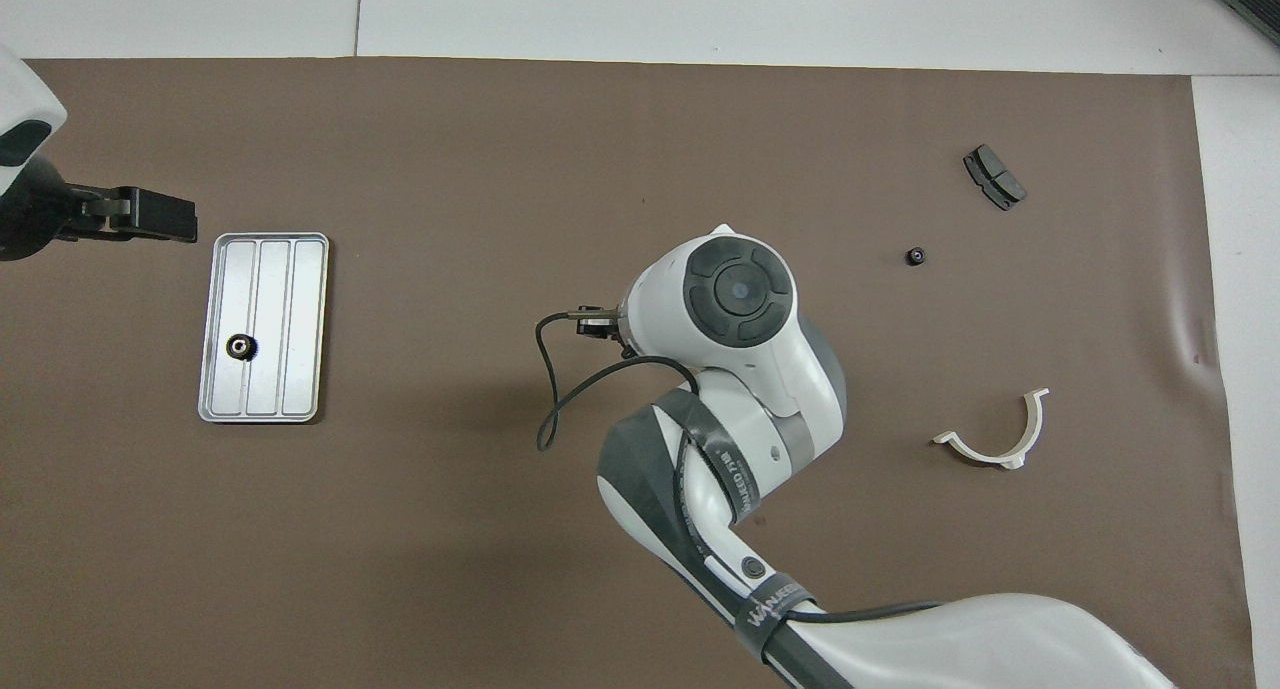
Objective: Pick bearing gear from pile to tray
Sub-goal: 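Place the gear on the tray while the right gripper brings another gear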
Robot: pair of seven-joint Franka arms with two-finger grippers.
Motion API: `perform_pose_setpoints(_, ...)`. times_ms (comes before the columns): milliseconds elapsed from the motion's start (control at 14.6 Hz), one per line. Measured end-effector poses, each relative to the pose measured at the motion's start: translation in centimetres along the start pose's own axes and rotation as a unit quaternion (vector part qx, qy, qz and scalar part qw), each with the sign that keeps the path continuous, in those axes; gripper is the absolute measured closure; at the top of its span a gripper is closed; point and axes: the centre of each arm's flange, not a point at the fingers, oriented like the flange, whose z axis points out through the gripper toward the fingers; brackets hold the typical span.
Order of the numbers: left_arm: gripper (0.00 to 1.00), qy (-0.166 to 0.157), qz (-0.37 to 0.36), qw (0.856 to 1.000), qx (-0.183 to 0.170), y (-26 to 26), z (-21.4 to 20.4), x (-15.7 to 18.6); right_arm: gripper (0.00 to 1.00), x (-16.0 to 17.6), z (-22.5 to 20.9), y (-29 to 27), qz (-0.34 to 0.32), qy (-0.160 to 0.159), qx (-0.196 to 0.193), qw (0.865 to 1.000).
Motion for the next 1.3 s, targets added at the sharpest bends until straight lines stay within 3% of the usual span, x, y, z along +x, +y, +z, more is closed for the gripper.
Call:
perform_pose_setpoints(137,0.00,-0.007,-0.001,1.000,-0.003,0.1,0.3,0.0,0.75,-1.4,2.9,-2.7,0.002,-0.007,0.003,1.000)
perform_pose_setpoints(410,0.00,-0.026,-0.002,1.000,-0.004,0.2,1.0,-0.6,0.75,-0.5,7.3,-3.6,0.005,-0.004,0.007,1.000)
perform_pose_setpoints(684,0.00,-0.028,-0.003,1.000,-0.004,0.1,1.2,-0.9,0.75,0.4,8.1,-2.7,0.009,-0.003,-0.001,1.000)
perform_pose_setpoints(752,0.00,-0.029,-0.003,1.000,-0.004,0.1,1.2,-0.9,0.70,0.5,8.0,-2.6,0.010,-0.002,-0.001,1.000)
perform_pose_setpoints(1026,0.00,-0.024,-0.002,1.000,-0.004,0.2,1.6,-0.9,0.29,1.4,7.2,-2.3,0.015,0.006,0.003,1.000)
perform_pose_setpoints(1300,0.00,-0.015,0.006,1.000,-0.007,1.2,2.8,-0.7,0.30,6.7,3.1,4.4,0.024,-0.001,-0.025,0.999)
